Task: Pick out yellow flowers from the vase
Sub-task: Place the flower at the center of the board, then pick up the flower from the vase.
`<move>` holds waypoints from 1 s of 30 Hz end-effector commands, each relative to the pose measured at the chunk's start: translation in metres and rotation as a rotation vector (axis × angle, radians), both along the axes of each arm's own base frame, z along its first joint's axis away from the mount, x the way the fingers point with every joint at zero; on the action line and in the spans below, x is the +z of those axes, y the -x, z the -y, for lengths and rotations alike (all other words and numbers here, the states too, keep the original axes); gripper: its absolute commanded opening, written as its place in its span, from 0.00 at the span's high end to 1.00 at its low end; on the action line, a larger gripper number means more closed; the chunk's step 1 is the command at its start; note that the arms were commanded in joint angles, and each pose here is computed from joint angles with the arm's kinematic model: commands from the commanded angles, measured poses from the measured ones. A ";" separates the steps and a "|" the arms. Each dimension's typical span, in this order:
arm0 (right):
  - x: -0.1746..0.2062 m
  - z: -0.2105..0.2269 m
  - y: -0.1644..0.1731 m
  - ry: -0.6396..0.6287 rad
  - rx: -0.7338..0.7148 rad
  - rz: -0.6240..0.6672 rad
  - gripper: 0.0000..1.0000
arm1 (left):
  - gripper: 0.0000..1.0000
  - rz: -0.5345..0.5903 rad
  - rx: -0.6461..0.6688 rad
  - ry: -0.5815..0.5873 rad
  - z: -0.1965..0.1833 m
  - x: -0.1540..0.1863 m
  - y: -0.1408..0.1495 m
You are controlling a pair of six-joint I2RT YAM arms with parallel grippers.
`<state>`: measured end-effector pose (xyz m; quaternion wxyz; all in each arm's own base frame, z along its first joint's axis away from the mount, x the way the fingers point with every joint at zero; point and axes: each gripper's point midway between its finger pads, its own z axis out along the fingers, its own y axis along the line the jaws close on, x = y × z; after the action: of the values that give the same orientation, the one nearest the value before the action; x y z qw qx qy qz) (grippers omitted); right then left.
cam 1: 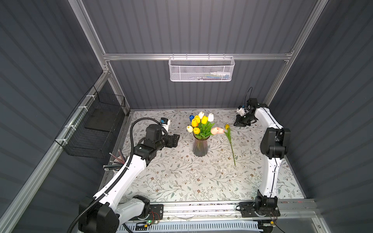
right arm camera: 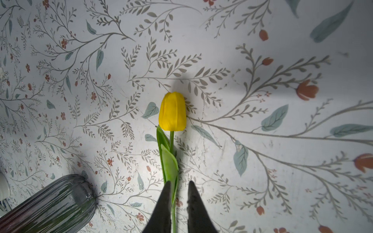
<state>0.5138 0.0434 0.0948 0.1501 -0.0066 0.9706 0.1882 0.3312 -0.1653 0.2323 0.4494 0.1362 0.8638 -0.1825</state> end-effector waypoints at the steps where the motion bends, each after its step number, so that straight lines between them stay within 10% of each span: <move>1: 0.012 -0.001 0.002 -0.002 -0.009 0.033 0.80 | 0.14 -0.015 0.000 -0.026 -0.002 -0.009 0.004; 30: 0.165 -0.054 0.137 0.081 0.062 0.749 0.22 | 0.10 -0.022 -0.069 0.083 0.028 -0.002 -0.019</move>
<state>0.3813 0.0969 0.2422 0.4481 -0.1097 0.8754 0.1443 0.3429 -0.1838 0.2113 0.4237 0.1451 0.8685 -0.2125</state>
